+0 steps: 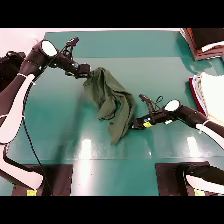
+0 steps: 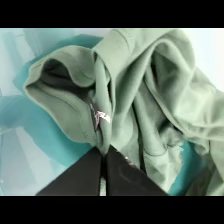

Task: Fold the shirts.

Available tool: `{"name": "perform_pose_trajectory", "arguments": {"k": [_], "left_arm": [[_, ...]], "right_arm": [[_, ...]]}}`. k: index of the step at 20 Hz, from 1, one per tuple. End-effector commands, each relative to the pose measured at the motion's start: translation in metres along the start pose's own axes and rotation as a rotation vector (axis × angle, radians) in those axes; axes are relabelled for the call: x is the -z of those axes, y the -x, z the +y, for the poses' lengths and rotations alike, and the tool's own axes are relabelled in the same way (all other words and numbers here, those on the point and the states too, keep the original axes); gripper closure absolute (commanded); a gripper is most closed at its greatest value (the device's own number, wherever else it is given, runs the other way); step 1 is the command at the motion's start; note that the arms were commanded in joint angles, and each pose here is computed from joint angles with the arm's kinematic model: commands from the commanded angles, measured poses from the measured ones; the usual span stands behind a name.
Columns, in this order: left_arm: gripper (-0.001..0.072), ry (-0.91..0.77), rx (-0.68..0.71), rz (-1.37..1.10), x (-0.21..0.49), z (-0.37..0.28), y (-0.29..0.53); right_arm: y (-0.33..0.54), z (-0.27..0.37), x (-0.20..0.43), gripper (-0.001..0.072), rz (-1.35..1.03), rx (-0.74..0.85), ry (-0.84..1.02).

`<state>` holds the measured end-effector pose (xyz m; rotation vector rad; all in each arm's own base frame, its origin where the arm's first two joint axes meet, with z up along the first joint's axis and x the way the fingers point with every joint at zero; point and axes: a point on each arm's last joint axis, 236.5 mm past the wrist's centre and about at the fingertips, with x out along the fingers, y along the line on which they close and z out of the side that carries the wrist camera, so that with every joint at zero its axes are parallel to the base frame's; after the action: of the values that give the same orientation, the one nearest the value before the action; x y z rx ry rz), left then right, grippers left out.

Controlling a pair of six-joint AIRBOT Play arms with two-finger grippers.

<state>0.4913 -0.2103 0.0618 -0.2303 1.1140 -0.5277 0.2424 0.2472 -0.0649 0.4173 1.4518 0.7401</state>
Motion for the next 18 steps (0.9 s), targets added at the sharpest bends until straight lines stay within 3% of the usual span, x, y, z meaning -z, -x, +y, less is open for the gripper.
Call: {"name": "perform_pose_trajectory", "arguments": {"k": [1,4,8,13,18], "left_arm": [[0.0682,-0.047,-0.043,-0.062,-0.014,-0.003,0.029],[0.0682,-0.171,-0.127,-0.276,-0.056,-0.026,0.12],[0.0682,-0.345,-0.16,-0.652,-0.075,-0.102,0.302],[0.0683,-0.492,-0.139,-1.021,0.007,-0.182,0.488],[0.0683,-0.53,-0.14,-1.094,0.06,-0.198,0.535]], "right_arm": [[0.036,-0.004,-0.021,0.0698,-0.072,0.137,0.114],[0.131,0.007,-0.052,0.0698,-0.257,0.28,0.191],[0.286,0.059,-0.063,0.07,-0.561,0.376,0.261],[0.437,0.123,-0.02,0.07,-0.913,0.553,0.305],[0.505,0.125,0.008,0.0701,-1.04,0.731,0.195]]}}
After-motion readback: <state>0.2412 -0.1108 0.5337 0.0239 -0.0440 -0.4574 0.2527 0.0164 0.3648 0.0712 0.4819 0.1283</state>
